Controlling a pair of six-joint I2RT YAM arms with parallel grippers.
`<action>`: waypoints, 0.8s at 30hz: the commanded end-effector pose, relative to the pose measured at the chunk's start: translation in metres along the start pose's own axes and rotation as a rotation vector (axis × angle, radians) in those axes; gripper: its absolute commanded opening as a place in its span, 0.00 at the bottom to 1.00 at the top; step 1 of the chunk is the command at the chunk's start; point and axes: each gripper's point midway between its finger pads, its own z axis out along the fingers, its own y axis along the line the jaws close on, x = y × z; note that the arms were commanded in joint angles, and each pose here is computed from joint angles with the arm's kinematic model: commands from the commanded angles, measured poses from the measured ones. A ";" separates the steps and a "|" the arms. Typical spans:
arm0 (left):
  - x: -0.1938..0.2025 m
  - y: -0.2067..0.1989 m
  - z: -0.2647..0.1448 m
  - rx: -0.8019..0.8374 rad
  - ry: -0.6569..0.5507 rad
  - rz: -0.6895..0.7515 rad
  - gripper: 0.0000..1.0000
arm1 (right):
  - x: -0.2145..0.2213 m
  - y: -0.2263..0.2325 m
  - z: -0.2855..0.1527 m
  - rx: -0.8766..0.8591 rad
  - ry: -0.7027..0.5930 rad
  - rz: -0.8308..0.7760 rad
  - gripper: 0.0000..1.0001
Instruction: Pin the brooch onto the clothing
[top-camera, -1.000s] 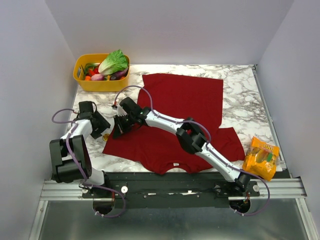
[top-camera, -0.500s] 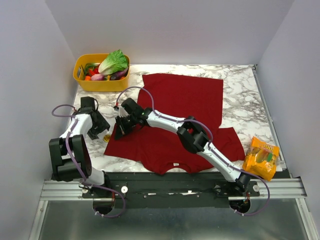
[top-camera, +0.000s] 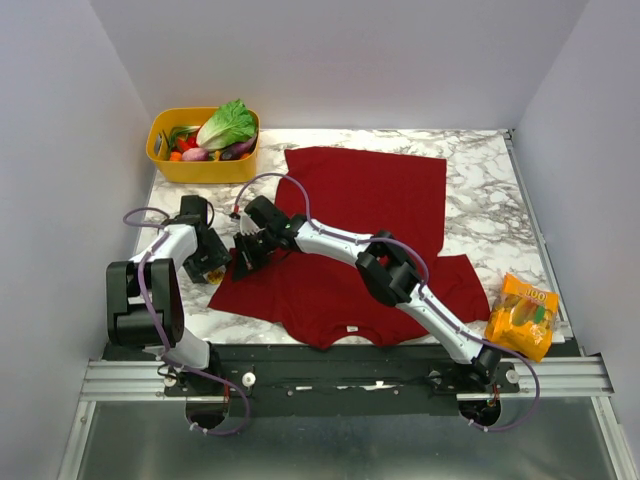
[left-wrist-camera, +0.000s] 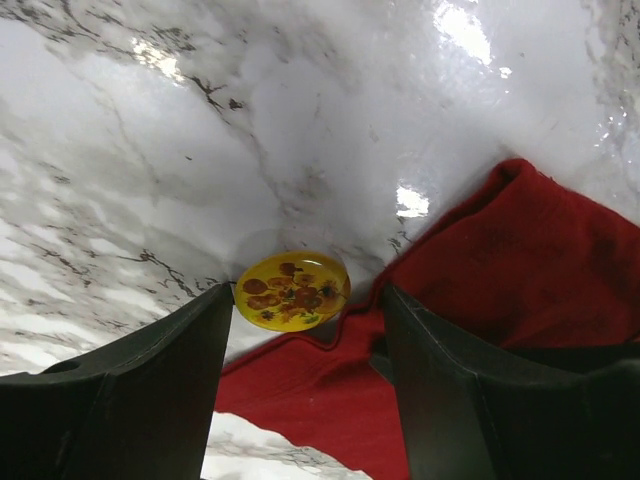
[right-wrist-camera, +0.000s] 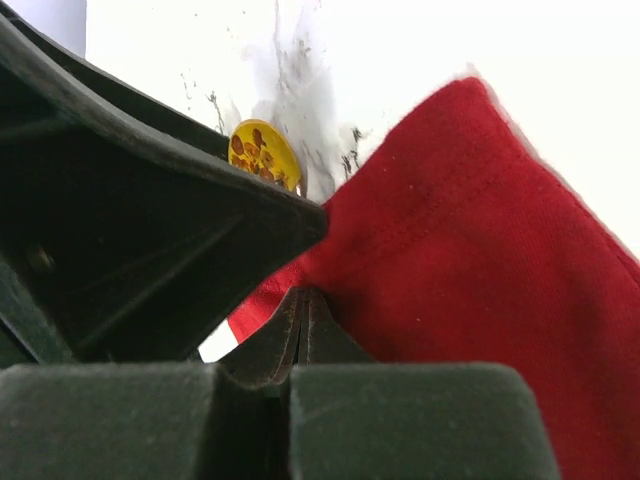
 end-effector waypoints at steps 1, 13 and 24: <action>-0.006 0.007 -0.003 -0.048 -0.021 -0.005 0.71 | 0.037 -0.053 -0.001 0.157 0.099 0.075 0.02; -0.006 0.005 0.012 -0.069 0.027 0.002 0.67 | 0.035 -0.053 -0.002 0.150 0.098 0.074 0.02; -0.006 -0.003 0.021 -0.044 0.070 0.017 0.47 | 0.035 -0.055 -0.001 0.146 0.099 0.073 0.02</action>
